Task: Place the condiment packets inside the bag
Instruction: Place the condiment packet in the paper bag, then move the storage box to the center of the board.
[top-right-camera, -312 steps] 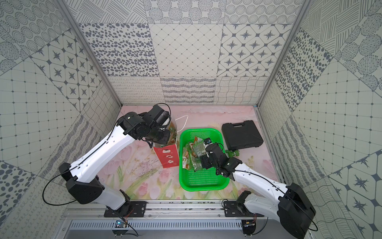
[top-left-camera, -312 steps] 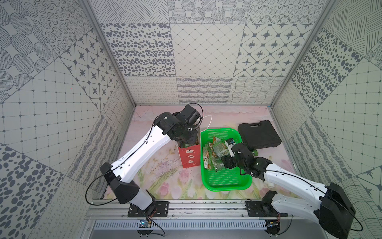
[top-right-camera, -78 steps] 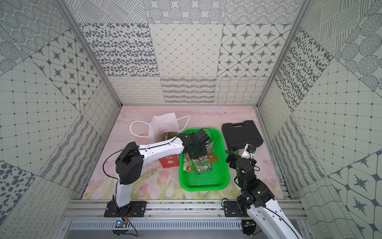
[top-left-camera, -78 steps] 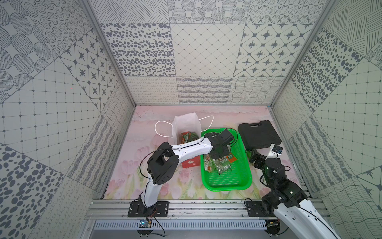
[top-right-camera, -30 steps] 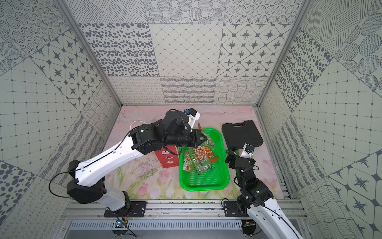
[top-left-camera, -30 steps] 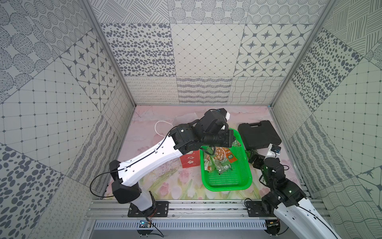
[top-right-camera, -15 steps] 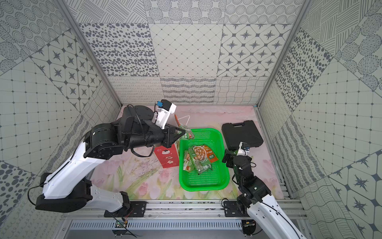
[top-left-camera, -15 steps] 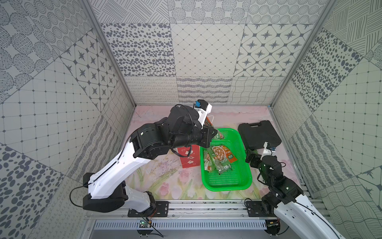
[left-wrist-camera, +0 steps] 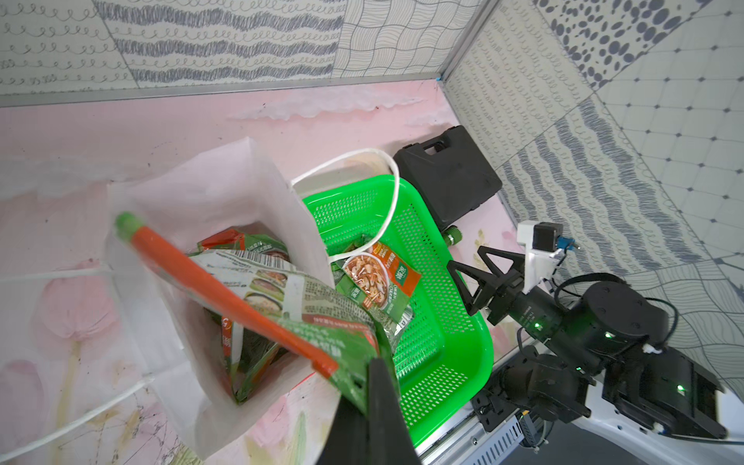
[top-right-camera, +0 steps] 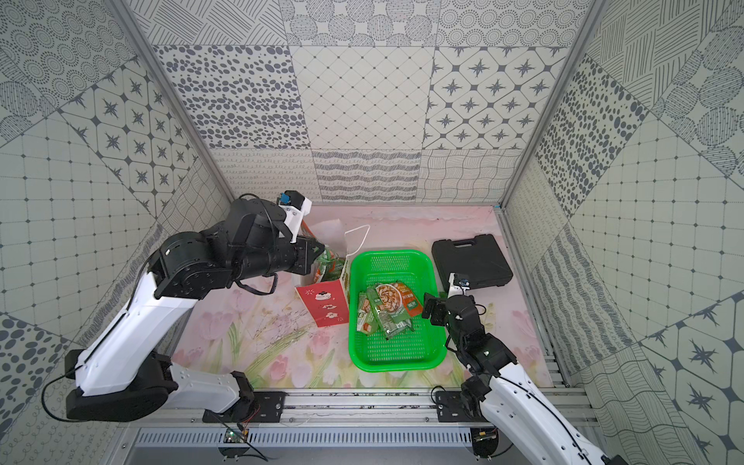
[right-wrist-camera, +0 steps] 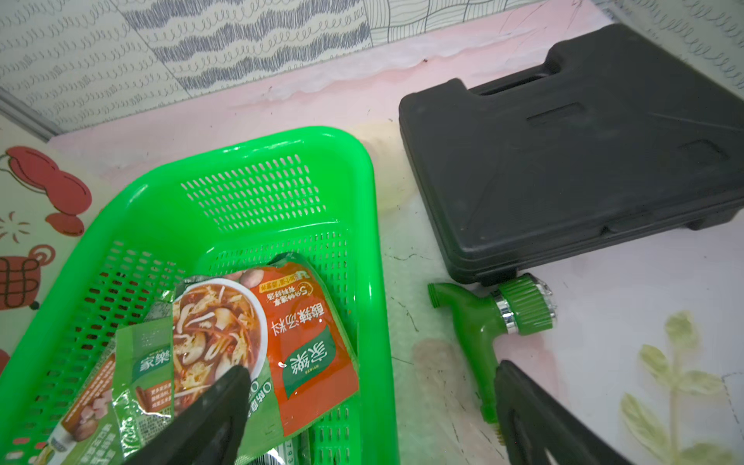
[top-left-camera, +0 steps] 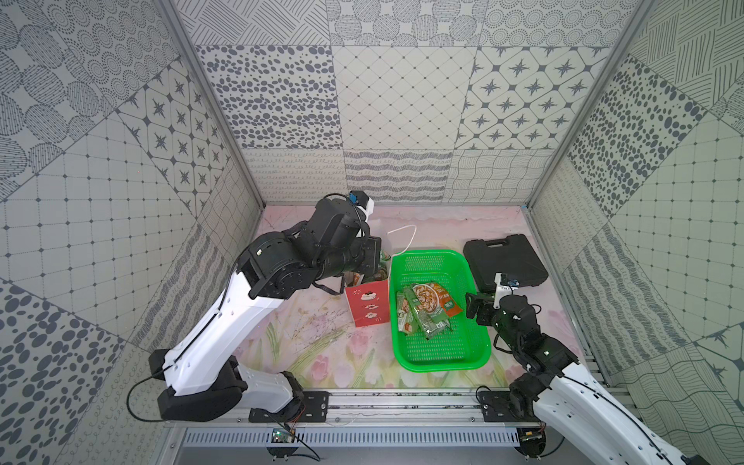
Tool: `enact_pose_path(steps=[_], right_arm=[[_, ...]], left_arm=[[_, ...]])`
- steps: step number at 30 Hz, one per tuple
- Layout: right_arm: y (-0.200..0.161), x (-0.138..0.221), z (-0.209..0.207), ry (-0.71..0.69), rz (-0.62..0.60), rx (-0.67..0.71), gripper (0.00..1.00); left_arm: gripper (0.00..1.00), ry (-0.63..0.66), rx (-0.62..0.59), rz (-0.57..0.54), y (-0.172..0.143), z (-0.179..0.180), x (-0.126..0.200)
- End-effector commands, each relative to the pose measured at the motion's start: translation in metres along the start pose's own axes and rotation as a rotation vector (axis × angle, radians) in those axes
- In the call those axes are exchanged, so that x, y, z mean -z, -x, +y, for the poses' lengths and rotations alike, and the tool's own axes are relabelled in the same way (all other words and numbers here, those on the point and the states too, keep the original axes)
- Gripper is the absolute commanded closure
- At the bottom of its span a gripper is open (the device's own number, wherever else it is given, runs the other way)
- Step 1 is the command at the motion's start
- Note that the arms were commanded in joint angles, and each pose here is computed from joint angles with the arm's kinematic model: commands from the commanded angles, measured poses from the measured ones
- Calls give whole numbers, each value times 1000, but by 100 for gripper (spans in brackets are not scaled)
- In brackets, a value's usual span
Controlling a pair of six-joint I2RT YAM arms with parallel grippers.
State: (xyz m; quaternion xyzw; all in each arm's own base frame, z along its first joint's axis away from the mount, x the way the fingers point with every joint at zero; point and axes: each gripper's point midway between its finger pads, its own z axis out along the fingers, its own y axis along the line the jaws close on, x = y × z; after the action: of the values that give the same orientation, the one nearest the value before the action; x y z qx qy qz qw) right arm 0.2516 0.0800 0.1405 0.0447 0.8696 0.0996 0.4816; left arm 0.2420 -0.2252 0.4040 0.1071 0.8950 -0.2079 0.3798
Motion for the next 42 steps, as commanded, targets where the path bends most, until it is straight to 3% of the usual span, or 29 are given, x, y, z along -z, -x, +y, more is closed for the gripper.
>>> enact_pose_path(steps=[1,6,15,19,22,23,28,33,37,42], right_arm=[[10,-2,24,100,-10,27,5],[2,-7,43,155,26,86,6],[-20,-14,79,177,90,299,9],[-30,-20,92,176,128,379,11],[-34,-23,97,167,140,410,12],[-35,-24,98,167,141,411,12],[-27,-19,92,140,116,396,12],[0,-5,64,-20,72,303,10],[4,-3,39,-134,113,241,7],[-18,-18,64,73,247,194,7]], left_arm=[[100,49,42,155,-26,25,-15],[100,45,150,296,-45,43,-34],[100,69,140,491,-83,52,-43],[79,89,135,482,-86,58,-36],[57,44,132,455,-81,51,-35],[54,23,133,451,-80,47,-36],[50,-4,127,435,-74,42,-41],[50,-60,132,429,-71,32,-44],[48,-106,139,400,-67,25,-42],[42,-167,134,324,-55,16,-31]])
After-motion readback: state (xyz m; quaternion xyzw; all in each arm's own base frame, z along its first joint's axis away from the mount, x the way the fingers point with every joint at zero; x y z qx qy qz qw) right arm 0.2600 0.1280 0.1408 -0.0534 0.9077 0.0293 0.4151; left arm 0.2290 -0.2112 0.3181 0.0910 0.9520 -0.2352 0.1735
